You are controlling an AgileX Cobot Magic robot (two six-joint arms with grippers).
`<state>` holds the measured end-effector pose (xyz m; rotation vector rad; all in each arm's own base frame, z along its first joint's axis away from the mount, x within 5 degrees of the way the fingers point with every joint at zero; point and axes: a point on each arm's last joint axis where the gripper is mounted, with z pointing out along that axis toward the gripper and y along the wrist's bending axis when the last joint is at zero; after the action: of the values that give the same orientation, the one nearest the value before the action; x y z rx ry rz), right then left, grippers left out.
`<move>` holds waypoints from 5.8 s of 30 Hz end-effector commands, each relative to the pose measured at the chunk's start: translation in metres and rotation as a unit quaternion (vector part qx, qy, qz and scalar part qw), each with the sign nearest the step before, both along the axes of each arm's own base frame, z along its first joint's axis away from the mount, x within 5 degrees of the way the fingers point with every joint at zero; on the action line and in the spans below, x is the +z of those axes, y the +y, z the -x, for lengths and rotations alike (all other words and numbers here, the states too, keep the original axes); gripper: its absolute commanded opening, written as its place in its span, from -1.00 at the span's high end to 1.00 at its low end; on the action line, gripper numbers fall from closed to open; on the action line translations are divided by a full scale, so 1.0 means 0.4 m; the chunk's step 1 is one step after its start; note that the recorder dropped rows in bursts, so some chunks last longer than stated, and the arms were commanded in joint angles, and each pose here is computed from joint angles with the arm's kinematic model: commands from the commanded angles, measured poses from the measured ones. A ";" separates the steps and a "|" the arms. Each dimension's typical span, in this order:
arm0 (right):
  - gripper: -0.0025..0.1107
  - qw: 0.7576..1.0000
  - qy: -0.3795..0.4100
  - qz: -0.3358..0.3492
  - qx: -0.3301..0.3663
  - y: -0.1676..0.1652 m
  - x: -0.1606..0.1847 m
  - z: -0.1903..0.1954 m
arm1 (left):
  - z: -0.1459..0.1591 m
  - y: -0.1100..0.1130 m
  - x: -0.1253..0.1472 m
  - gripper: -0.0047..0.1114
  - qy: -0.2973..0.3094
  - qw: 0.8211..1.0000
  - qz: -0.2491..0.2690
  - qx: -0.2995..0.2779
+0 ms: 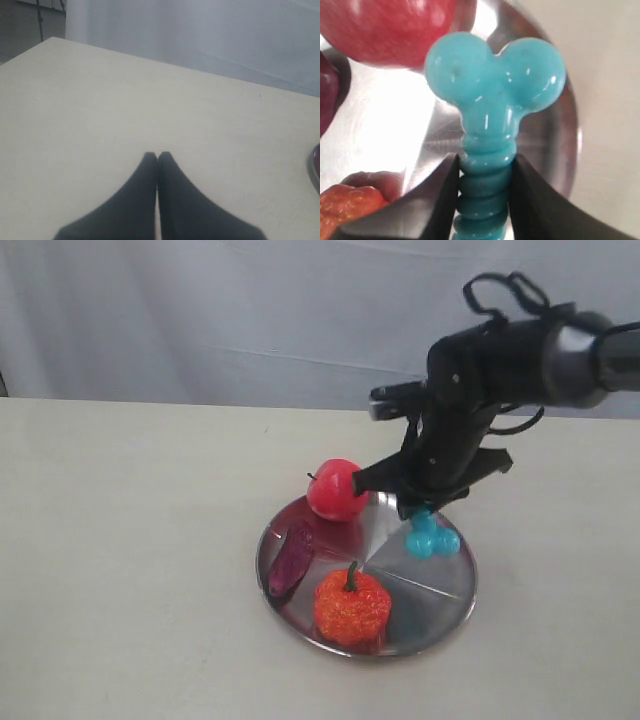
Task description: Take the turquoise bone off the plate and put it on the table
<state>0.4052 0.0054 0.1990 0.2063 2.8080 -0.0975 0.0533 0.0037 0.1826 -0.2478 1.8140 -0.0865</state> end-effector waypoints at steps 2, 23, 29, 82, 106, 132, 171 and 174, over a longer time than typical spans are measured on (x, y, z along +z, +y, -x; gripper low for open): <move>0.96 0.997 -0.050 0.058 0.002 -0.037 0.162 0.057 | 0.000 -0.001 -0.001 0.92 -0.002 1.000 0.003 -0.002; 0.96 0.994 -0.026 0.027 -0.099 -0.290 0.167 0.218 | 0.000 -0.001 -0.001 0.92 -0.002 1.000 0.003 -0.002; 0.96 0.995 -0.002 0.000 -0.102 -0.285 0.061 0.207 | 0.000 -0.001 -0.001 0.92 -0.002 1.000 0.003 -0.002; 0.59 0.995 -0.080 -0.047 -0.044 -0.231 0.177 0.233 | 0.000 -0.001 -0.001 0.92 -0.002 1.000 0.003 -0.002; 0.96 0.811 -0.563 -0.028 0.157 0.022 0.424 0.849 | 0.000 -0.001 -0.001 0.92 -0.002 1.000 0.003 -0.002; 0.96 0.797 -0.582 -0.034 0.158 0.007 0.258 0.973 | 0.000 -0.001 -0.001 0.92 -0.002 1.000 0.003 -0.002; 0.96 0.818 -0.559 0.118 -0.066 -0.039 0.164 0.923 | 0.000 -0.001 -0.001 0.92 -0.002 1.000 0.003 -0.002; 0.96 0.828 -0.545 0.114 -0.071 -0.048 0.102 0.904 | 0.000 -0.001 -0.001 0.92 -0.002 1.000 0.003 -0.002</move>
<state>0.0394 -0.0112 0.2544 0.2814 1.6127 -0.2444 0.0533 0.0037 0.1826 -0.2478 1.8140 -0.0865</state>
